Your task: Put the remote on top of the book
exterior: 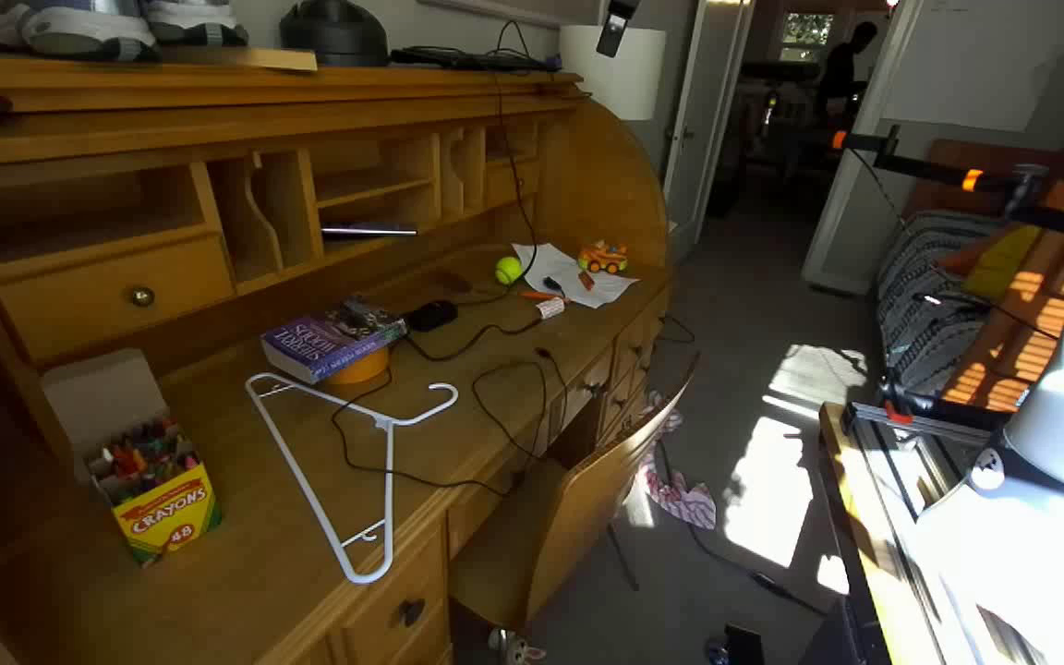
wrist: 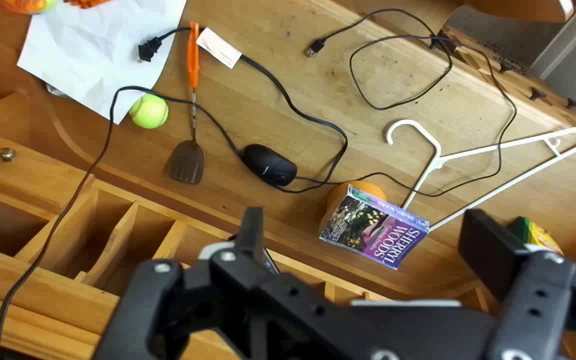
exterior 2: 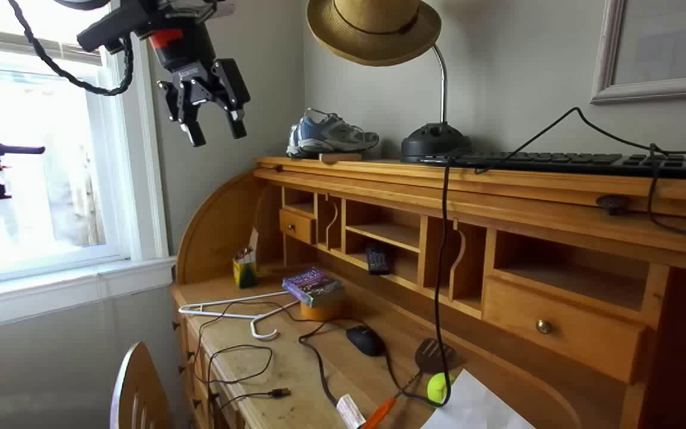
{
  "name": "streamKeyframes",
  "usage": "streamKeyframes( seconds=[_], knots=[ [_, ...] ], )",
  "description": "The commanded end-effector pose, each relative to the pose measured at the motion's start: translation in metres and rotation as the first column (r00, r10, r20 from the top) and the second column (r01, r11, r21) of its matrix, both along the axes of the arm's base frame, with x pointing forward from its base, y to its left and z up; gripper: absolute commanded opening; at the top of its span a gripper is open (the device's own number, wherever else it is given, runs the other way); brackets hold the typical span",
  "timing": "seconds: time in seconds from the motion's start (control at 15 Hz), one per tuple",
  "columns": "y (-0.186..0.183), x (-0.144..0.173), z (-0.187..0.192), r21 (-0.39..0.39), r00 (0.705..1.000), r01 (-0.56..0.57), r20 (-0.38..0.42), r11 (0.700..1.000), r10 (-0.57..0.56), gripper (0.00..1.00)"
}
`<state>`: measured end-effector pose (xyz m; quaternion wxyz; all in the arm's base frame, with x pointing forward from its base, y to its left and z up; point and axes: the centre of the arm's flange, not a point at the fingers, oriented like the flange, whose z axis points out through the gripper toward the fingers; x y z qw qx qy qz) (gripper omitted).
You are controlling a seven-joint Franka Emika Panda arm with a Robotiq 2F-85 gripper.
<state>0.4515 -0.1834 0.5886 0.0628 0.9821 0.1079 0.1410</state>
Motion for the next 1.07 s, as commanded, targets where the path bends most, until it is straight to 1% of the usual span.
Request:
streamKeyframes(
  seconds=[0.0, 0.13, 0.27, 0.47, 0.53, 0.6, 0.67, 0.73, 0.93, 1.0],
  knots=[
    [0.0, 0.0, 0.0, 0.0, 1.0, 0.0, 0.0, 1.0, 0.0, 1.0],
    [-0.001, 0.015, -0.01, 0.019, 1.0, -0.005, -0.007, 1.0, 0.005, 1.0],
    [-0.001, 0.029, -0.023, 0.045, 0.999, -0.022, -0.037, 0.999, 0.023, 1.0],
    [-0.004, 0.051, -0.048, 0.053, 0.997, -0.029, -0.068, 0.998, 0.033, 1.0],
    [-0.006, 0.061, -0.055, 0.052, 0.998, -0.02, -0.06, 0.998, 0.023, 1.0],
    [-0.008, 0.071, -0.063, 0.071, 0.997, -0.019, -0.067, 0.997, 0.024, 1.0],
    [-0.009, 0.079, -0.069, 0.076, 0.998, -0.016, -0.052, 0.997, 0.02, 1.0],
    [-0.011, 0.089, -0.077, 0.072, 0.999, -0.024, -0.043, 0.997, 0.028, 1.0],
    [-0.017, 0.11, -0.099, 0.096, 0.998, -0.056, -0.011, 0.994, 0.057, 1.0],
    [-0.02, 0.117, -0.107, 0.089, 0.998, -0.065, 0.002, 0.994, 0.066, 1.0]
  ],
)
